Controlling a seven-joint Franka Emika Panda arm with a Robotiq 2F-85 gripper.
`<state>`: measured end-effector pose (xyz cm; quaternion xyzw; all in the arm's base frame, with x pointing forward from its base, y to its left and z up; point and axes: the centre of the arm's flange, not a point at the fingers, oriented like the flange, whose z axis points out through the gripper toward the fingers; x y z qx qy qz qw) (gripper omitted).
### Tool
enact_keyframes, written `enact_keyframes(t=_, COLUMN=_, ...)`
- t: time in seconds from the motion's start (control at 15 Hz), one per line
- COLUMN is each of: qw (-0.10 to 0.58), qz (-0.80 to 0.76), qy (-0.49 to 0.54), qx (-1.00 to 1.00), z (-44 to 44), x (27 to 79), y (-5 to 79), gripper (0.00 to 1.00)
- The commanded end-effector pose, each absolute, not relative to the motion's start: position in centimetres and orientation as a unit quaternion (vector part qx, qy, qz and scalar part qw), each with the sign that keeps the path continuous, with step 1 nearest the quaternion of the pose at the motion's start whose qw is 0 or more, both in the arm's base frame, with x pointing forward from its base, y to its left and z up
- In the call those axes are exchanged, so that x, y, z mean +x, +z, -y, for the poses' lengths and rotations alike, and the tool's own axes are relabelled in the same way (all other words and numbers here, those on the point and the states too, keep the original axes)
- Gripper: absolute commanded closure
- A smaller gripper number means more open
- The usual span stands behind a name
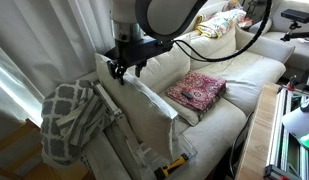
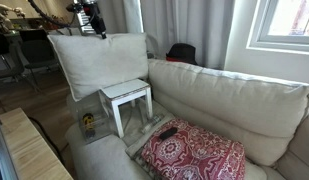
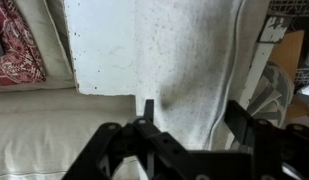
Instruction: Put the remote controller on the beige pillow
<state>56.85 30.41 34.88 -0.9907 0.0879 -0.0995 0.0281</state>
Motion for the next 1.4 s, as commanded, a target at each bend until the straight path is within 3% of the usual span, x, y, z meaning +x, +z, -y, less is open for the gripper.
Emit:
enact_keyframes(t=0.0, qw=0.006, qz=-0.095, qy=-0.085, qx=-0.992, z=-30.8, x=57.3, y=33.4, gripper=0.57)
enact_keyframes(t=0.33, qw=-0.057, qz=-0.100, qy=-0.027, qx=-0.993, z=-28.3, x=55.5, y=33.7, gripper=0.94)
enact_keyframes(t=0.4, qw=-0.062, qz=-0.103, qy=-0.017, qx=-0.993, z=-27.9, x=55.2, y=33.6, gripper=0.98)
enact_keyframes(t=0.6, qw=-0.078, qz=-0.105, qy=0.015, qx=-0.991, z=-26.8, x=54.2, y=32.9, gripper=0.99)
enact_keyframes(t=1.13, qw=-0.102, qz=-0.083, qy=-0.022, qx=-0.991, z=-27.3, x=53.9, y=31.6, gripper=0.95)
enact_keyframes(t=1.2, qw=-0.108, qz=-0.075, qy=-0.029, qx=-0.991, z=-27.4, x=53.9, y=31.5, gripper=0.62)
enact_keyframes(t=1.33, qw=-0.118, qz=-0.060, qy=-0.034, qx=-0.991, z=-27.5, x=53.7, y=31.6, gripper=0.55)
